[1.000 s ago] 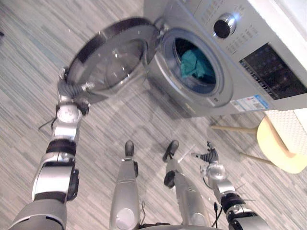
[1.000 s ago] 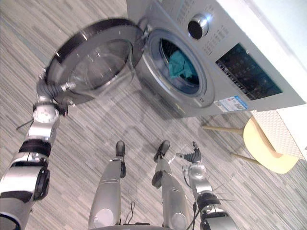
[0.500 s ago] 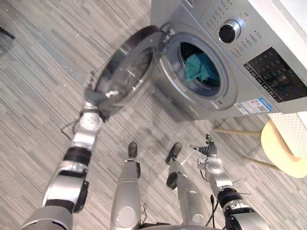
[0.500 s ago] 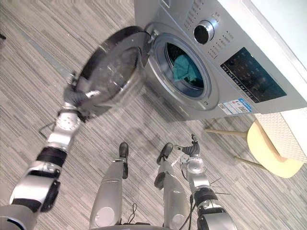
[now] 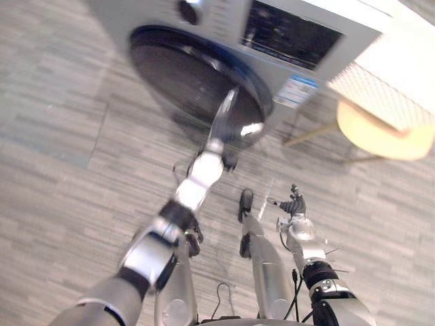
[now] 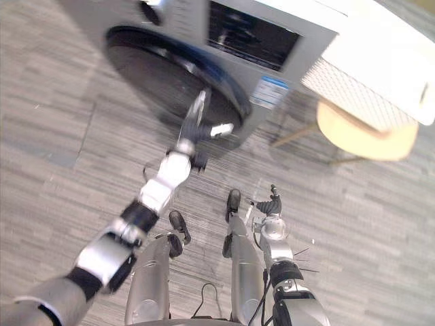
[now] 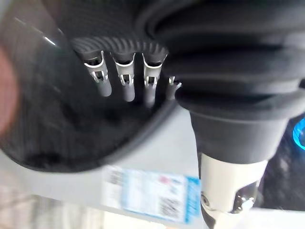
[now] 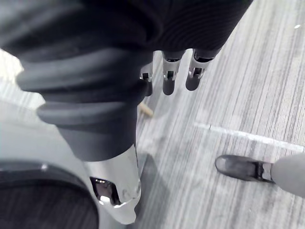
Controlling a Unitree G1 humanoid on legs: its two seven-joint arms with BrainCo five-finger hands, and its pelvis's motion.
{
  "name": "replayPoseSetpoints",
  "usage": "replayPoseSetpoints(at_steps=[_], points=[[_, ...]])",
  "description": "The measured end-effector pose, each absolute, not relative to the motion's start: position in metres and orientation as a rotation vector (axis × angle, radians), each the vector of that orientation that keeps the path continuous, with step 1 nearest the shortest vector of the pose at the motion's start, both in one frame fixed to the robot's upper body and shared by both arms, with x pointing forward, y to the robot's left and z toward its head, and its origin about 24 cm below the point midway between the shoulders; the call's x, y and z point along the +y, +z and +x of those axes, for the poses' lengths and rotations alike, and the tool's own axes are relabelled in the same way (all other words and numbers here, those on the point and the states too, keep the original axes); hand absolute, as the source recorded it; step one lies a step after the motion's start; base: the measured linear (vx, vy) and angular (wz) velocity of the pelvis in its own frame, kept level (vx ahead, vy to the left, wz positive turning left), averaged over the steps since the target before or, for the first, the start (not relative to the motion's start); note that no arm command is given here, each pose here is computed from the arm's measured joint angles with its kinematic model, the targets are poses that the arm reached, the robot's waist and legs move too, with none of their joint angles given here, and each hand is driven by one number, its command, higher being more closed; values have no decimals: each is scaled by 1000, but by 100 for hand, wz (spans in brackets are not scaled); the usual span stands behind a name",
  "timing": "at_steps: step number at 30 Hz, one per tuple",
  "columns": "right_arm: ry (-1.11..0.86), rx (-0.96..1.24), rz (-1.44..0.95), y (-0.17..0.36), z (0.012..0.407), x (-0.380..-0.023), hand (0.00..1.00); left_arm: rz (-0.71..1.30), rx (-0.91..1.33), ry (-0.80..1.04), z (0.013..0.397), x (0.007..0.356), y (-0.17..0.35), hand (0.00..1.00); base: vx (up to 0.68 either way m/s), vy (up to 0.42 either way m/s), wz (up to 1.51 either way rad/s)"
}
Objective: Pick up the laundry basket with both hands and put the clothes into the washing machine.
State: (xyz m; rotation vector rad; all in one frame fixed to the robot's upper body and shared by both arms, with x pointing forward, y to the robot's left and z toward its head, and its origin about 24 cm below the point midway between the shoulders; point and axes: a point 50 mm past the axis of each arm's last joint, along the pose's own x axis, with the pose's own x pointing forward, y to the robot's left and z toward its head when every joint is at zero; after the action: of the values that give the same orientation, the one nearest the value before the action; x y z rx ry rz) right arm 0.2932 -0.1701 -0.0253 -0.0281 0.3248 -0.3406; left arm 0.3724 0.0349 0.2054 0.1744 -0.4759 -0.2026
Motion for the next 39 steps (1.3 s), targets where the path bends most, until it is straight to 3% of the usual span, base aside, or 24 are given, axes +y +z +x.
replayPoseSetpoints(at_steps=[1, 3, 9, 14, 18, 25, 29, 39], points=[[-361, 305, -15, -22, 293, -174, 0, 184, -578, -190, 377, 32, 247, 0, 102, -61, -102], [-414, 328, -16, -28, 286, -188, 0, 218, -619, -270, 369, 16, 242, 0, 127, -30, -83], [-448, 418, -24, -55, 253, -191, 0, 305, -393, -116, 403, 63, 224, 0, 77, -82, -41], [-450, 450, -28, -62, 245, -192, 0, 291, -394, -128, 399, 64, 215, 0, 38, -26, 44], [-438, 460, -34, -65, 241, -192, 0, 172, -399, -162, 369, 61, 173, 0, 63, -4, 85], [-388, 580, -75, -89, 208, -197, 0, -8, -32, -265, 277, 58, 36, 0, 137, -11, 84], [-358, 683, -87, -107, 187, -197, 0, -70, 223, -238, 226, 88, -26, 0, 179, 5, 61], [-233, 823, -168, -130, 163, -188, 0, 46, 660, 82, 166, 178, -113, 0, 85, -1, 54]])
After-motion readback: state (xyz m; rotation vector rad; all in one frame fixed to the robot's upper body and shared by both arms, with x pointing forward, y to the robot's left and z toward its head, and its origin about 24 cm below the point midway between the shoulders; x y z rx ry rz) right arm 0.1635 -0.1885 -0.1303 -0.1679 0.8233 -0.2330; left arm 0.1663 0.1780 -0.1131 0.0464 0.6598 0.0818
